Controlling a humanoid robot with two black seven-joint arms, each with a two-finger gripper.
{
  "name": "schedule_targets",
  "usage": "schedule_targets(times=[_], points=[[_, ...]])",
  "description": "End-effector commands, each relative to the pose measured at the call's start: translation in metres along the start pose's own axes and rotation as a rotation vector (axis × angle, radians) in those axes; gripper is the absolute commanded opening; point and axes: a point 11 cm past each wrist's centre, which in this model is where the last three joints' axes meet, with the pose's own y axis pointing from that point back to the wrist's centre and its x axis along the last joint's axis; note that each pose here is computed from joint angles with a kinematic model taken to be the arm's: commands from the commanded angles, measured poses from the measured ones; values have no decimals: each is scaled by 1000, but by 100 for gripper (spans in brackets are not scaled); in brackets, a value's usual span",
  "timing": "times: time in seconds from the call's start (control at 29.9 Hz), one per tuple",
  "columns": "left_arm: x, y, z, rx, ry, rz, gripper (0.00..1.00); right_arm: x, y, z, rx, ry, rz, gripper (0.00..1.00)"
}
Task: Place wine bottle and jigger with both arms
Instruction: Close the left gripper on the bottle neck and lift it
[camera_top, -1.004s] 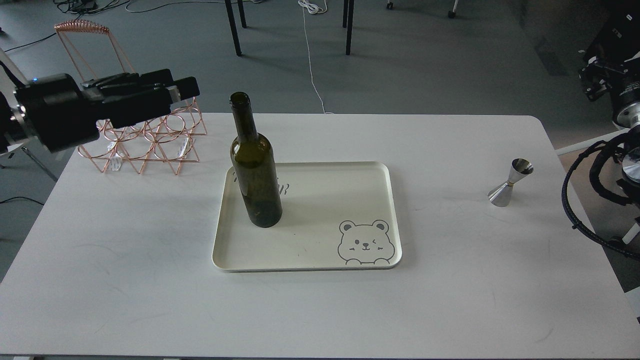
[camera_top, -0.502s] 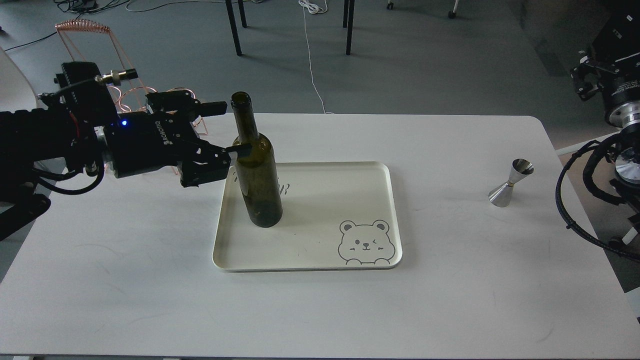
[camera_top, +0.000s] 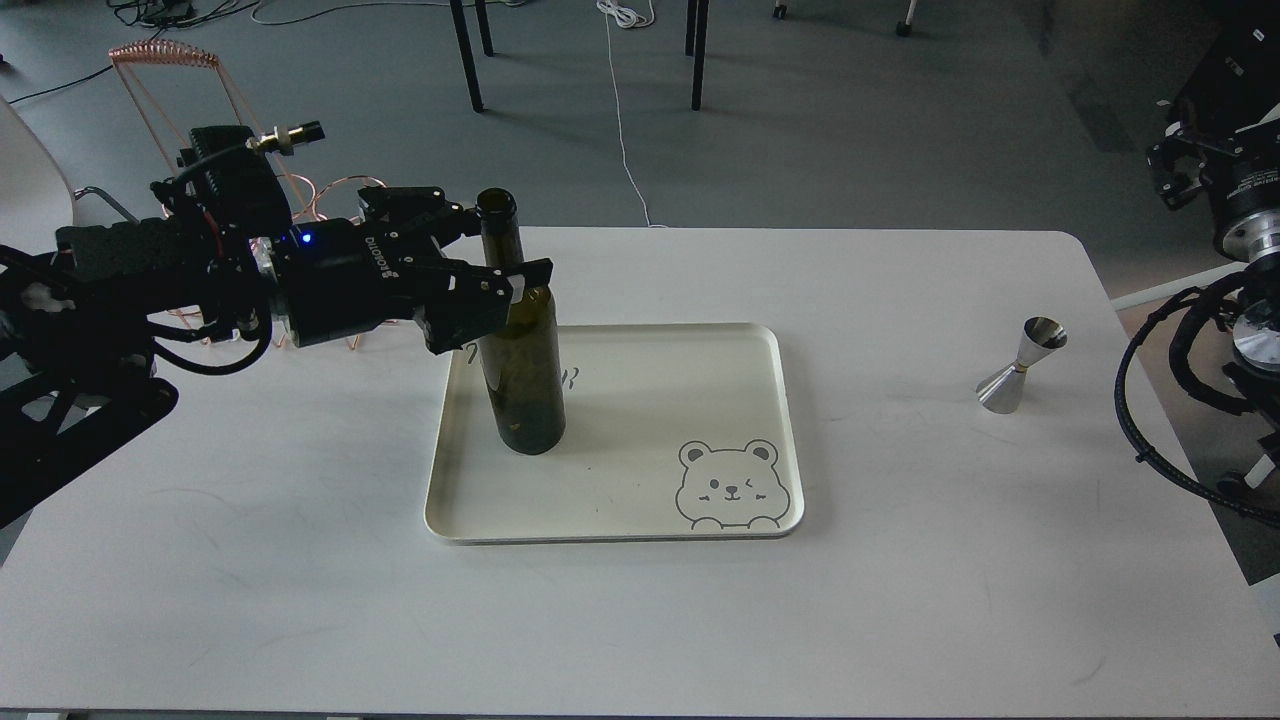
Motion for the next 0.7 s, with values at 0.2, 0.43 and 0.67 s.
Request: schedule_targets(times=[0.2,0.43,0.67], points=[[-4,-2,-10,26,13,15,58,-1,-1,0,1,1,-2,99],[-5,-2,-13,31,15,20,43,-2,-1,-1,3,3,-4,99],[-3,-1,-14,33,13,24,36,-2,-1,-1,2,5,-4,99]])
